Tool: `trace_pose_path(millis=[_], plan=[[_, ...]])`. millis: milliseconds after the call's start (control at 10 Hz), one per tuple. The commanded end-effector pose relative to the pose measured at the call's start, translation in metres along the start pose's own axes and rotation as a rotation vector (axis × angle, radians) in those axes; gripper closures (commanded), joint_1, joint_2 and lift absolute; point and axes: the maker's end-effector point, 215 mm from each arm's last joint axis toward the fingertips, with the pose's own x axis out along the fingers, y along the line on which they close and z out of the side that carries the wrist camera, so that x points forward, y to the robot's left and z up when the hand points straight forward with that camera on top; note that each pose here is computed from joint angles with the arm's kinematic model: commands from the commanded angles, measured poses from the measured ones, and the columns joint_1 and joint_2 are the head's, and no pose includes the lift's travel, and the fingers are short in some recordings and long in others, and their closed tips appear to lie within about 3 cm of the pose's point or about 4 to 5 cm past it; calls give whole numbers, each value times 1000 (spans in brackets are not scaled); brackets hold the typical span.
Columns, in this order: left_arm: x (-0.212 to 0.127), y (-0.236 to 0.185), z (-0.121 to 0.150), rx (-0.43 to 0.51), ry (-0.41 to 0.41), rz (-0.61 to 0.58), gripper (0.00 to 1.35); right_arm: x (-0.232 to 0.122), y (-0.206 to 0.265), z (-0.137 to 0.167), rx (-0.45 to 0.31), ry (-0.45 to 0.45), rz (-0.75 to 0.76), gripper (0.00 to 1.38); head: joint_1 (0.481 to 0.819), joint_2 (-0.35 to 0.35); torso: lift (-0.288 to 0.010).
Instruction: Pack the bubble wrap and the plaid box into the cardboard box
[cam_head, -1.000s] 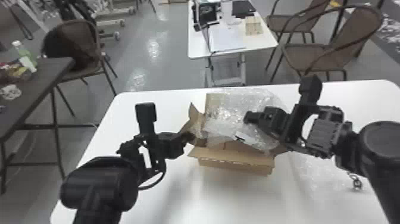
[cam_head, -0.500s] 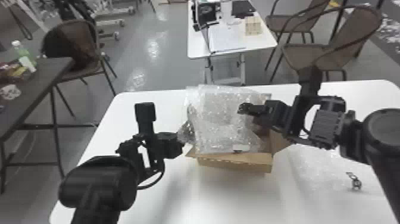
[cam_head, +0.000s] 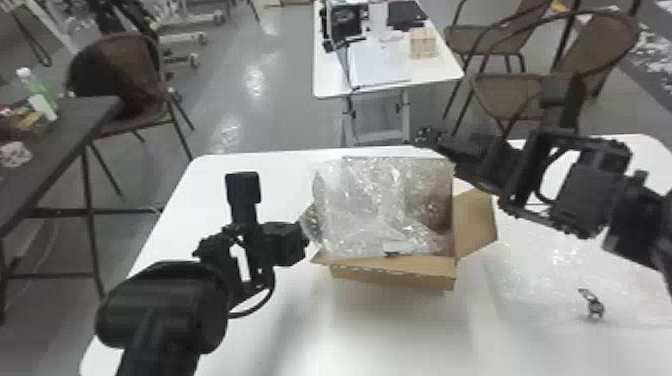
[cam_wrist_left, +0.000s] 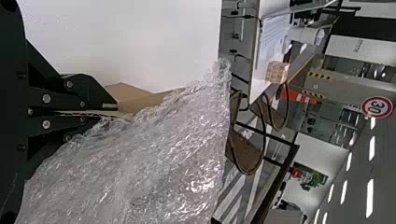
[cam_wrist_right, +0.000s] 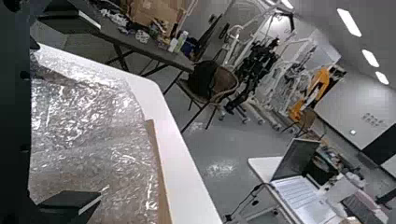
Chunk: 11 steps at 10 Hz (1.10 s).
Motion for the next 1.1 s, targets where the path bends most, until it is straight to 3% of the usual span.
trace_pose_path(millis=[0,200,400,600,1000], plan=[[0,-1,1,-5,-4,-4,1211,-31,-9,30,-39,-91,-30,-2,695,162,-102],[-1,-2,1,-18,-17,-6,1210,-82,-50,51,-122,-165,-141,-2,695,111,-102],[-3,-1,5,-33,-42,-3,1211,-118,-110,38,-195,-255,-268,71,695,56,-102],[-6,2,4,-50,-60,-2,1211,-158,-166,30,-335,-392,-377,88,695,1,-102],[-7,-1,2,-70,-72,-11,1211,-211,-226,6,-433,-514,-470,90,695,-88,-102]])
